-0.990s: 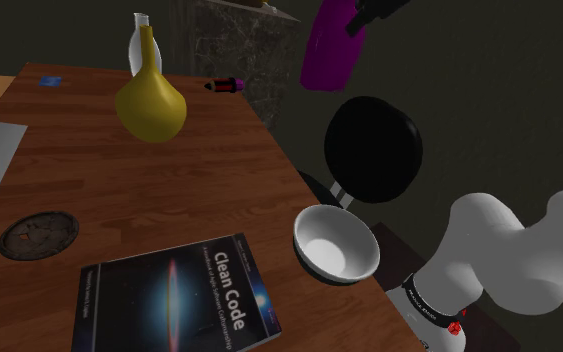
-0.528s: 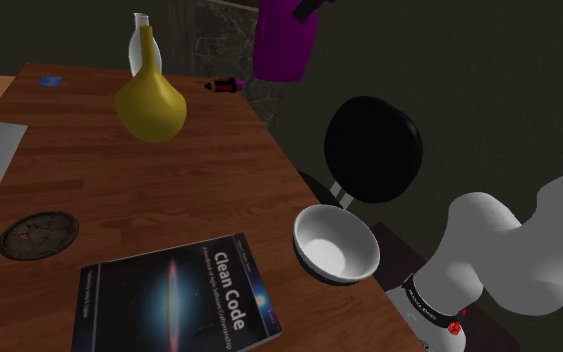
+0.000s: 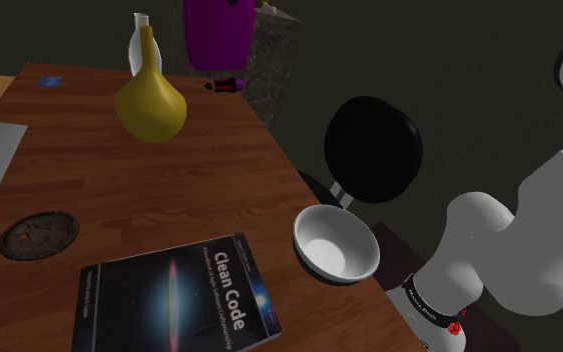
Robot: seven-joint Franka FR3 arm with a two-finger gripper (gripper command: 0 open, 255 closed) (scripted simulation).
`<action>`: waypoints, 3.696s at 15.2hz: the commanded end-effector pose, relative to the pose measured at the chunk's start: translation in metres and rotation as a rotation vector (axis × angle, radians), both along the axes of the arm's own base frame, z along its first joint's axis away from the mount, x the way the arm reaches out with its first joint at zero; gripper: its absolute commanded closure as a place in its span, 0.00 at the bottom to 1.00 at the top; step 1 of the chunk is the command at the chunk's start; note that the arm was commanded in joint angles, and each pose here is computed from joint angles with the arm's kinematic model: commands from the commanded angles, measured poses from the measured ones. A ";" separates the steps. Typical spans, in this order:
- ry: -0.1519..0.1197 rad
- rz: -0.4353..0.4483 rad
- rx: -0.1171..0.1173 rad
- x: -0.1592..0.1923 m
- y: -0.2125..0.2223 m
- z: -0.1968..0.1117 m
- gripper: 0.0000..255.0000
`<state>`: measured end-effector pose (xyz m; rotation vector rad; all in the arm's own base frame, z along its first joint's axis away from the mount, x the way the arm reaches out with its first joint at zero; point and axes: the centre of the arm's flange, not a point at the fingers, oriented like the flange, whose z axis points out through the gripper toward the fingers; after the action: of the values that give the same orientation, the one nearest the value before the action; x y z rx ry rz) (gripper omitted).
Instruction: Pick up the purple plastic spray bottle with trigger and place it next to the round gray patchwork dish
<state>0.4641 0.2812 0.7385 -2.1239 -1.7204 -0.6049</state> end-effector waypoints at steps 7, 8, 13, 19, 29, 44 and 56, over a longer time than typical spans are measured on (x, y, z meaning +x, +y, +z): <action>0.000 0.000 0.000 0.050 0.094 0.002 1.00; 0.000 0.000 0.000 0.056 0.106 0.002 1.00; 0.000 0.000 0.000 0.068 0.128 -0.014 1.00; 0.000 0.000 0.000 0.068 0.128 -0.045 1.00; 0.000 0.000 0.000 0.068 0.128 -0.098 1.00; 0.000 0.000 0.000 0.068 0.128 -0.177 1.00; 0.000 0.000 0.000 0.068 0.128 -0.241 1.00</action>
<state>0.5325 0.4084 0.5031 -2.1241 -1.7201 -0.6035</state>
